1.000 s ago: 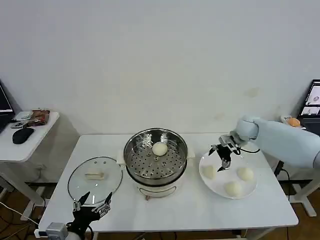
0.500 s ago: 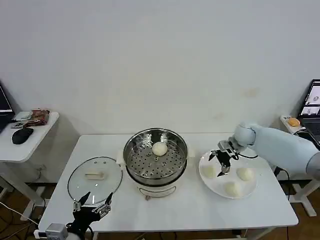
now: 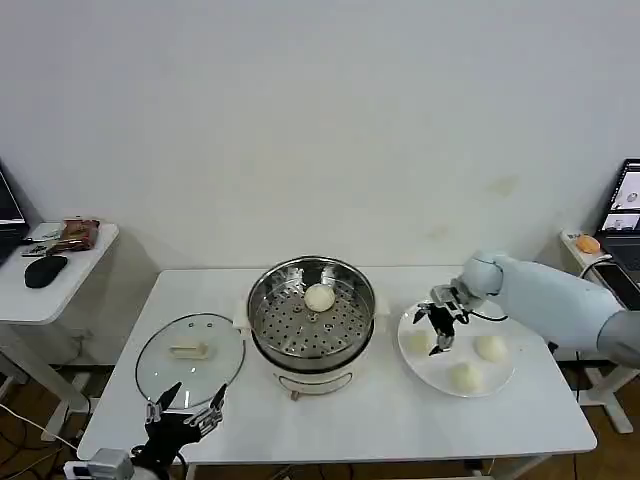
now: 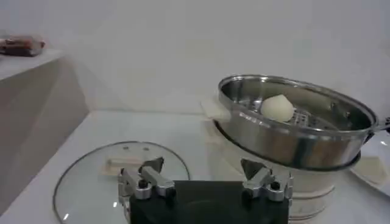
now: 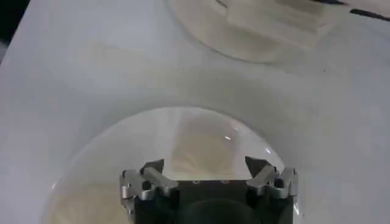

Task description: Take steamed baozi put them in steamer then cover it.

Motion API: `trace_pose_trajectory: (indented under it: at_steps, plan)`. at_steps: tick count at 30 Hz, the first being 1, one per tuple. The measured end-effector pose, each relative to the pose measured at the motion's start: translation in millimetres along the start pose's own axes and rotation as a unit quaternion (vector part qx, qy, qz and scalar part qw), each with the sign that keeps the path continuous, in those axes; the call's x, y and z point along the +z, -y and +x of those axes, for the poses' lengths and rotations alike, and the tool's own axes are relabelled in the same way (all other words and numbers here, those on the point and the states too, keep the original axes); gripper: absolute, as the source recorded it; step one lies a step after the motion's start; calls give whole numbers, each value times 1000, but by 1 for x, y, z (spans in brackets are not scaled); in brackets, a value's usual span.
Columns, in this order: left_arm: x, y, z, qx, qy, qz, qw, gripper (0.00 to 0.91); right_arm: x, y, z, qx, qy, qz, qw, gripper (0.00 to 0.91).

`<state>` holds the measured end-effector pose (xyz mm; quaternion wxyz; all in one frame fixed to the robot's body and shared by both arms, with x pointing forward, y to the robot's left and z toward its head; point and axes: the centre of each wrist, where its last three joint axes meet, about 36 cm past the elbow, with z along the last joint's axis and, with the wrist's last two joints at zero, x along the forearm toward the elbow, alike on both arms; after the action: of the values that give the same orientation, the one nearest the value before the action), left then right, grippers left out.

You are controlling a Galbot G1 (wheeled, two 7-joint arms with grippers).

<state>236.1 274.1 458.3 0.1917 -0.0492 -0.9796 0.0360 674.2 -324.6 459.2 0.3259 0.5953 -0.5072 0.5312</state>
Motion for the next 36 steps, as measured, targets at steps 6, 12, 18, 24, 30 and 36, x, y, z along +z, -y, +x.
trace_pose_trajectory:
  at_steps: [6, 12, 18, 24, 30, 36]
  plan:
    - [-1, 1, 2, 1, 1, 1, 1000, 907, 1, 1, -6, 1, 0, -4, 1000, 897]
    - [-4, 2, 2, 1, 4, 0, 1000, 907, 2, 3, -9, 3, 1, -9, 1000, 776]
    - [-6, 3, 4, 3, 7, 1, 1000, 907, 5, 2, -11, 1, 3, -13, 1000, 665]
    - [-8, 4, 4, 4, 8, 1, 1000, 907, 7, 2, -10, 1, 5, -17, 1000, 665]
    - [-9, 4, 5, 4, 8, 2, 1000, 907, 10, 3, 0, 5, 6, -18, 1000, 665]
    - [-9, 5, 5, 1, 7, 4, 1000, 907, 9, 4, 18, 7, 8, -9, 1000, 675]
